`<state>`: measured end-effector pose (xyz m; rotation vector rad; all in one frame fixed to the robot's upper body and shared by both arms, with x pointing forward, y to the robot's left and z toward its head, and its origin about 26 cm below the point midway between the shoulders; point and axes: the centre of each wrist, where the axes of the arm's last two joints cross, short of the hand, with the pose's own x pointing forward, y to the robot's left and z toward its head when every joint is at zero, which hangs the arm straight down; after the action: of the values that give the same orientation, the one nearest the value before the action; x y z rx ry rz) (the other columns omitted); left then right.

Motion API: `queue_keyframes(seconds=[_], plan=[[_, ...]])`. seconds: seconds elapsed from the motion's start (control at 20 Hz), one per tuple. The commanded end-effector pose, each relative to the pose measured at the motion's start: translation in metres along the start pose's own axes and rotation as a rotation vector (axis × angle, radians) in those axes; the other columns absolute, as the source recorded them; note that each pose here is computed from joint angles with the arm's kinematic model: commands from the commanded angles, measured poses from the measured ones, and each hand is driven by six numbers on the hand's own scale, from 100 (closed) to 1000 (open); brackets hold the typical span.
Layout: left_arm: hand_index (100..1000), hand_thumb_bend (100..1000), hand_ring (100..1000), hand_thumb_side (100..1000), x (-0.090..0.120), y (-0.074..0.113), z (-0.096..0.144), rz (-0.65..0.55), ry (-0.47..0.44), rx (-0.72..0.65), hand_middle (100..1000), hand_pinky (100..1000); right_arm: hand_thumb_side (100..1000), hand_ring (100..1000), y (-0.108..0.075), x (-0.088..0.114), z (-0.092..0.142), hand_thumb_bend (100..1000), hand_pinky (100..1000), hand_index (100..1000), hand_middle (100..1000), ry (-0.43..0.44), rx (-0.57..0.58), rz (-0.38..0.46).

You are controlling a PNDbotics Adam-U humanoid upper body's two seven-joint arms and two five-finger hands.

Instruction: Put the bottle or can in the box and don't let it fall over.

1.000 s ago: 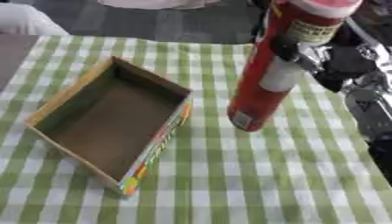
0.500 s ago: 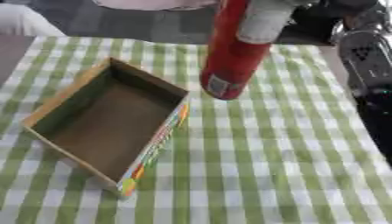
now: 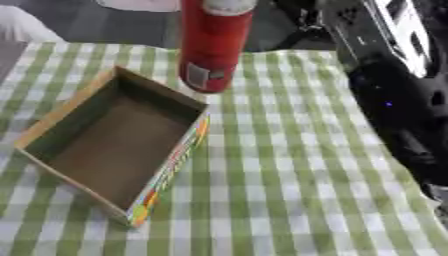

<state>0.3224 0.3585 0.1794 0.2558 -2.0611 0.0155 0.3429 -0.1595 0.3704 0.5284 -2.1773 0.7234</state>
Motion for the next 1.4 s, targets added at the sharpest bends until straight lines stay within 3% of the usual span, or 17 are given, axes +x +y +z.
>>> queue_keyframes(seconds=[0.05,0.6,0.7,0.75,0.8,1.2,1.3,1.4], plan=[[823,511,841,481,0.009,0.003,-0.006,-0.005,-0.029,-0.003,767,770,100,551,0.006,-0.001,-0.010,407,573,614,543,-0.002,0.012,0.061],[823,514,840,479,0.001,0.005,-0.004,0.033,-0.006,0.060,767,770,100,550,0.029,-0.044,-0.030,407,572,612,543,0.079,0.025,0.127],[823,515,839,479,-0.001,0.008,-0.004,0.038,-0.002,0.079,767,770,100,550,0.032,-0.052,-0.031,403,573,612,544,0.091,0.009,0.121],[824,515,839,479,-0.002,0.009,-0.003,0.040,0.000,0.086,767,770,100,550,0.034,-0.055,-0.032,442,573,612,545,0.095,0.001,0.113],[823,516,839,479,-0.003,0.009,-0.003,0.041,0.002,0.094,767,770,100,551,0.036,-0.059,-0.032,397,573,613,544,0.102,-0.008,0.103],[819,513,836,479,-0.007,0.013,-0.004,0.055,0.013,0.135,763,768,100,556,0.050,-0.086,-0.032,399,583,618,550,0.157,-0.043,0.052],[819,514,835,479,-0.008,0.014,-0.004,0.057,0.017,0.143,762,768,100,564,0.054,-0.094,-0.032,421,595,625,558,0.174,-0.050,0.039],[820,515,835,480,-0.009,0.015,-0.004,0.056,0.020,0.147,762,769,100,666,0.057,-0.101,-0.030,515,687,725,664,0.182,-0.041,0.042]])
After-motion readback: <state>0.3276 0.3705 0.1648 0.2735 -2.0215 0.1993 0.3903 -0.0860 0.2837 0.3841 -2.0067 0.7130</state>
